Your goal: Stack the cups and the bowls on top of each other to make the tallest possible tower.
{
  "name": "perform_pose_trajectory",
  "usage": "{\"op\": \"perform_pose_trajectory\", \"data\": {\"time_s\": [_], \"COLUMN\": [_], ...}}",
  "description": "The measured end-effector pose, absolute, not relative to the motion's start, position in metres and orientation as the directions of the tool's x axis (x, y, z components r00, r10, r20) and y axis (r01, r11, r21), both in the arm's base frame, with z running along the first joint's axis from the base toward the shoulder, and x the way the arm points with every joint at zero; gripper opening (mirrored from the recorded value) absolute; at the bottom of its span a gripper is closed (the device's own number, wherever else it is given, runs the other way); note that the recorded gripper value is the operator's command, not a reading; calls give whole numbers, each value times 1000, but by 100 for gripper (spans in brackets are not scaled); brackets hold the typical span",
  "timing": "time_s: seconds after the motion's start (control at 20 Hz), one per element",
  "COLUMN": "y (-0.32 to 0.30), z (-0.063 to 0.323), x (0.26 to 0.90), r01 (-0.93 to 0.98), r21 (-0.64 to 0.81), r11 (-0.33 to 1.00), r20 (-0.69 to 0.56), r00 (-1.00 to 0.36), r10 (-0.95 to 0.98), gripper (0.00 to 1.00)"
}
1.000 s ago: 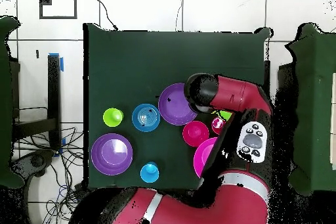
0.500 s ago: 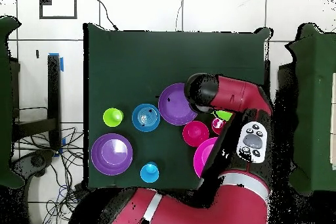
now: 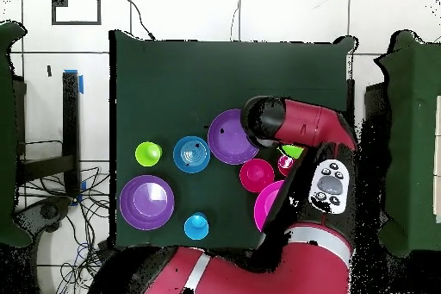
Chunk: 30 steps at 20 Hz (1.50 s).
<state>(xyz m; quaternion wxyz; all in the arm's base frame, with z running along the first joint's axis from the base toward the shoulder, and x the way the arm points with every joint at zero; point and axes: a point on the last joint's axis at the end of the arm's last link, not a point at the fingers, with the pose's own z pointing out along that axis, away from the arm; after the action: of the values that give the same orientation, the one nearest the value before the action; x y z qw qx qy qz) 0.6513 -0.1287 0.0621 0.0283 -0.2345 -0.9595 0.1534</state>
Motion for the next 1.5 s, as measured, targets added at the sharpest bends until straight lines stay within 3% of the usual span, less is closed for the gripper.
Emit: {"op": "perform_pose_trajectory", "data": {"time_s": [1.5], "y": [-112], "z": [53], "x": [657], "r01": [441], "r21": [-308], "r11": [843], "r20": [-12], "r00": [-888], "r10": [460], "gripper": [0]}}
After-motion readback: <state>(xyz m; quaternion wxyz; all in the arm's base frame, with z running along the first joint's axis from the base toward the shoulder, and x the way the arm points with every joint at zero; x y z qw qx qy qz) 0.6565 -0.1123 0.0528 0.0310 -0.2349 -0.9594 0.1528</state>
